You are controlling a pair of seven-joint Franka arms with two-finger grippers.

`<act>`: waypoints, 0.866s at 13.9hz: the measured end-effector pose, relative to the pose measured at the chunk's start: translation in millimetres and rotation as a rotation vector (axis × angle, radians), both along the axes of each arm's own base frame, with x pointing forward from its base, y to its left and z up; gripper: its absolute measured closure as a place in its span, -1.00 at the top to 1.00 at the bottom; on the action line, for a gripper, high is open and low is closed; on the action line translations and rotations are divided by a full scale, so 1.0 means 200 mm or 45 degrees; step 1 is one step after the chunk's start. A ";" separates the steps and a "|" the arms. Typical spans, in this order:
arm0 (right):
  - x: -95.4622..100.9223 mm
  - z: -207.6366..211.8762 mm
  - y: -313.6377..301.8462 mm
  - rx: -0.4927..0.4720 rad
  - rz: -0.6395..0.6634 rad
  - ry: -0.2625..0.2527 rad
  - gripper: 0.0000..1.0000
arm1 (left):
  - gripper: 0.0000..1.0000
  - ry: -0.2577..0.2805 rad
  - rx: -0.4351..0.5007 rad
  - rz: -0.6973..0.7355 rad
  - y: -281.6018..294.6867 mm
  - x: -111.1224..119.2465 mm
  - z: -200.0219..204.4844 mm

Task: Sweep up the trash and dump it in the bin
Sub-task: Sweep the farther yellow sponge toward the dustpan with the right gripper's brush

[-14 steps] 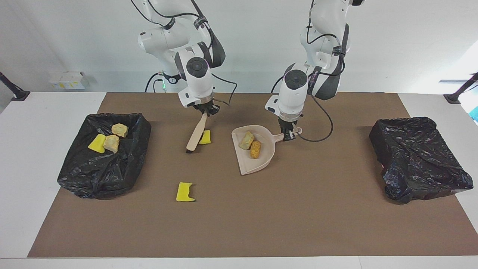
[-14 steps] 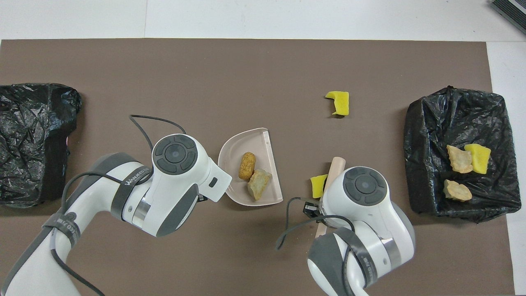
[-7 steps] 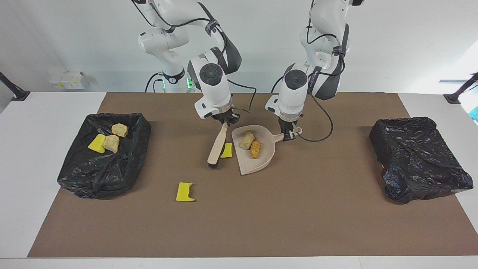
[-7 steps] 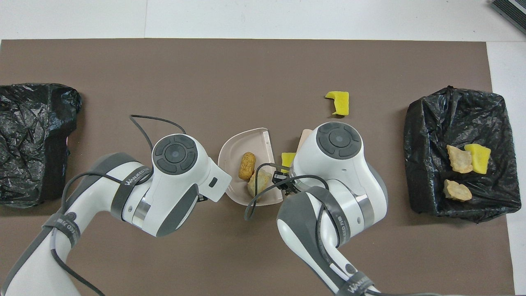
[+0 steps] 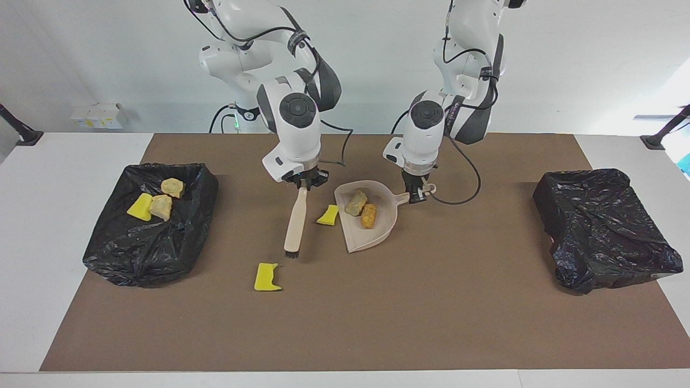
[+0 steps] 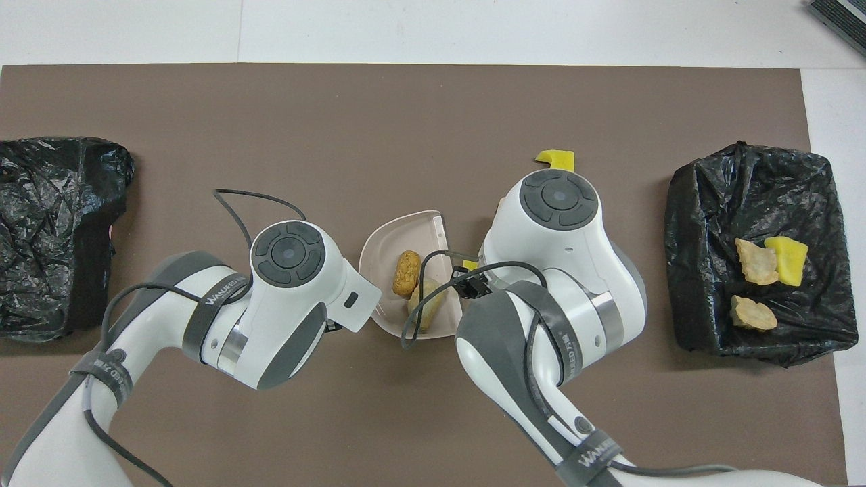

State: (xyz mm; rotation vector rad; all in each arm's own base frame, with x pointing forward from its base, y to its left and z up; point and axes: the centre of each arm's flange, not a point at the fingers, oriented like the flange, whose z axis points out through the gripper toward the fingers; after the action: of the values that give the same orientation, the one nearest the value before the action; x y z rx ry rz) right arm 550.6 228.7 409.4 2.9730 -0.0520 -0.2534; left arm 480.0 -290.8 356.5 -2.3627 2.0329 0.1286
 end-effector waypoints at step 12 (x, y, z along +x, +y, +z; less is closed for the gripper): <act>0.38 -0.18 -0.73 -0.241 0.826 -0.018 -0.50 | -0.38 0.000 0.000 0.000 0.00 0.00 0.00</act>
State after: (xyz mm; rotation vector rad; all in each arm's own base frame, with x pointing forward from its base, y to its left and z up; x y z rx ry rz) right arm 626.7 83.0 374.3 2.6259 0.8169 -0.1300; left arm 480.0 -290.8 356.5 -2.3627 2.0329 0.1287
